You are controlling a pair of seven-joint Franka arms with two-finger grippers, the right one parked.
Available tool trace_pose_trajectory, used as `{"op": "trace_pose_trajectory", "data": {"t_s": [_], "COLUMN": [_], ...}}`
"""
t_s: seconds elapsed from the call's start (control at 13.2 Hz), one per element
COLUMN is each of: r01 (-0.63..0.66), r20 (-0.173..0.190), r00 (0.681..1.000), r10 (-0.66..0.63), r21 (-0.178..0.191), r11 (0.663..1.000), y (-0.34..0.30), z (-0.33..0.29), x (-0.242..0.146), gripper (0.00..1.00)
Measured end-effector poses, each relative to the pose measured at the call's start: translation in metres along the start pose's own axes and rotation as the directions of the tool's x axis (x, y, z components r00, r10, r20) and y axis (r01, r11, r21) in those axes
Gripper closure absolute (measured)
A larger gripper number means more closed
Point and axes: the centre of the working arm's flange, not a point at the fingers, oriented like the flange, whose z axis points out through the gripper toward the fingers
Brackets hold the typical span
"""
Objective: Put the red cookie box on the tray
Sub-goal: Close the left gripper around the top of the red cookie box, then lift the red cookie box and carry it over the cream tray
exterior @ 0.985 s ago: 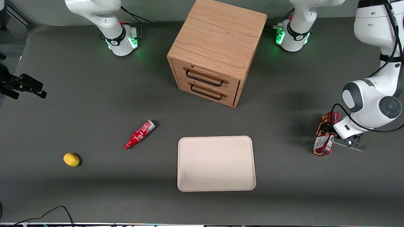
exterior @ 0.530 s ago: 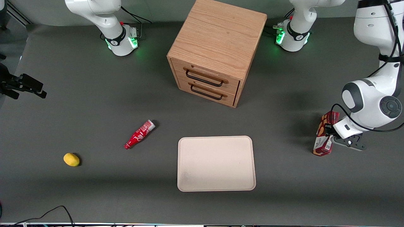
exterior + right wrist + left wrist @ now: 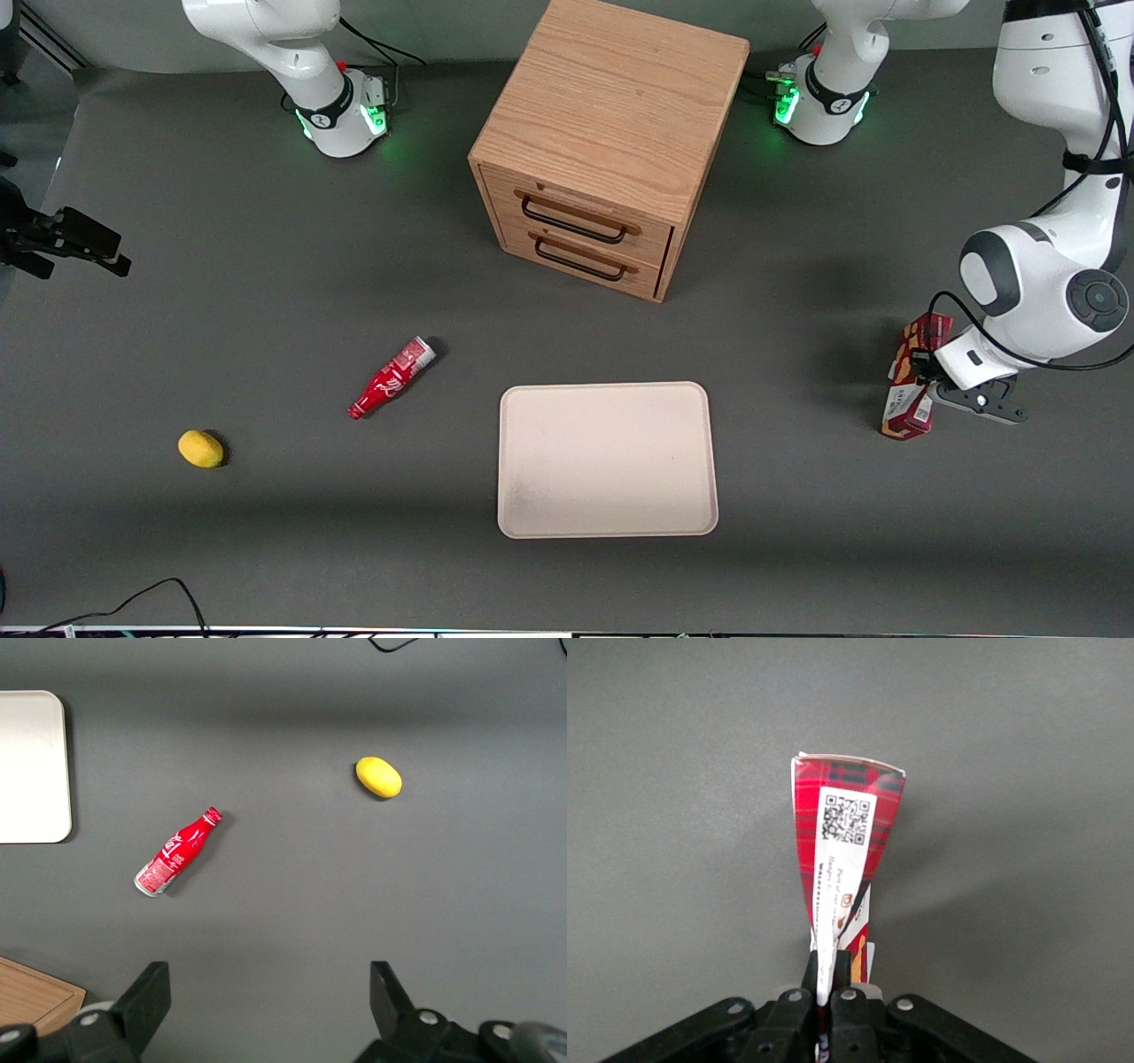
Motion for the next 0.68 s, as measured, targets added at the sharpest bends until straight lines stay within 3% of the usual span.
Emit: {"op": "trace_pose_trajectory", "data": {"t_s": [0.23, 0.45, 0.68], "r01": [-0.022, -0.015, -0.009], "r20": [0.032, 0.099, 0.144], "r00": [0.999, 0.995, 0.989], "r10": [0.023, 0.017, 0.015], "r21": [-0.041, -0.027, -0.041], "r11": [0.999, 1.000, 0.999], "y": [0.008, 0.010, 0.017], "z": [-0.051, -0.138, -0.240], "x": [0.004, 0.004, 0.002], "gripper": [0.95, 0.95, 0.95]}}
